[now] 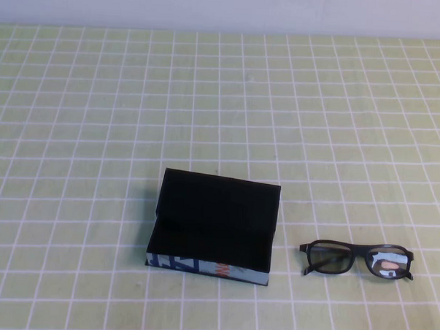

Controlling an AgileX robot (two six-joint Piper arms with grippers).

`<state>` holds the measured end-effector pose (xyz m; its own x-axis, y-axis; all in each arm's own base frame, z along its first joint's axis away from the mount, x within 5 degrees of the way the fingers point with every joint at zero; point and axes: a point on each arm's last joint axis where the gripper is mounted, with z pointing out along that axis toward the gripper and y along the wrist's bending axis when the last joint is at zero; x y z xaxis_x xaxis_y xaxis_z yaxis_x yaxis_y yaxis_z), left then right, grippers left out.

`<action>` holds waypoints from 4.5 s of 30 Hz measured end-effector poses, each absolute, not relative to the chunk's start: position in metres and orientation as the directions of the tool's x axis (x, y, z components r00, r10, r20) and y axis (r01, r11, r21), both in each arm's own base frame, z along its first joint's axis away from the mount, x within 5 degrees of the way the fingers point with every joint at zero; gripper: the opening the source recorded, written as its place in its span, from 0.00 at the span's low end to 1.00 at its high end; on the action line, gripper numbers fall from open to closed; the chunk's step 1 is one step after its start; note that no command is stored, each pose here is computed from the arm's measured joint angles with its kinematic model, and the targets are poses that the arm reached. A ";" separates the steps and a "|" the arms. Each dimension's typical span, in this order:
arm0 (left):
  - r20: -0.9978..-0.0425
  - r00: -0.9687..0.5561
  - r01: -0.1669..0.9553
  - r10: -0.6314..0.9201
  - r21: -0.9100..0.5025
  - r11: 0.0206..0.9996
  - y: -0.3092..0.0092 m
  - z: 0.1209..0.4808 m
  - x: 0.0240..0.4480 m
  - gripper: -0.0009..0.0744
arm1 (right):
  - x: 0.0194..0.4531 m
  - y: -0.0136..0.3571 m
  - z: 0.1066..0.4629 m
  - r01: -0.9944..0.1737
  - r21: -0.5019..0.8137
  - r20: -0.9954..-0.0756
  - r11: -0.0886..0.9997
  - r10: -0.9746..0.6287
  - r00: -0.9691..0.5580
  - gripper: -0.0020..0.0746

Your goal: Return glasses to glasses case

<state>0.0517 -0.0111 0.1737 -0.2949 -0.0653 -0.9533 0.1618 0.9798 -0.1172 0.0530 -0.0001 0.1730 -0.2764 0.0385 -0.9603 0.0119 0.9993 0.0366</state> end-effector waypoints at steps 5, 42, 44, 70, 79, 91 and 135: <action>-0.953 -0.295 0.162 -0.065 -0.117 0.980 -0.011 0.174 0.052 0.01 | 0.053 0.000 0.173 0.012 0.037 -0.960 0.999 0.038 -0.276 0.00; -0.954 -0.293 0.163 -0.057 -0.109 0.981 -0.011 0.174 0.052 0.01 | 0.053 0.000 0.174 0.012 0.037 -0.963 0.999 0.038 -0.268 0.00; -0.955 -0.291 0.163 -0.057 -0.109 0.981 -0.011 0.174 0.052 0.01 | 0.054 0.000 0.175 0.011 0.039 -0.967 0.999 0.040 -0.250 0.00; -0.992 -0.099 0.175 -0.076 -0.093 0.980 -0.011 0.191 0.055 0.01 | 0.028 -0.006 0.271 -0.122 0.216 -0.678 0.969 0.239 0.695 0.00; -0.992 -0.097 0.175 -0.077 -0.093 0.980 -0.011 0.191 0.055 0.01 | -0.005 -0.007 0.359 -0.236 0.311 -0.591 0.921 0.382 0.711 0.00; -0.993 -0.089 0.175 -0.078 -0.093 0.980 -0.011 0.192 0.055 0.01 | 0.085 0.004 0.409 -0.071 0.341 -0.937 0.937 0.345 0.054 0.00; -0.931 0.151 0.229 -0.332 -0.294 0.928 -0.008 0.248 0.047 0.01 | 0.274 0.141 0.287 -0.893 -0.033 -0.433 0.448 -0.812 -0.391 0.45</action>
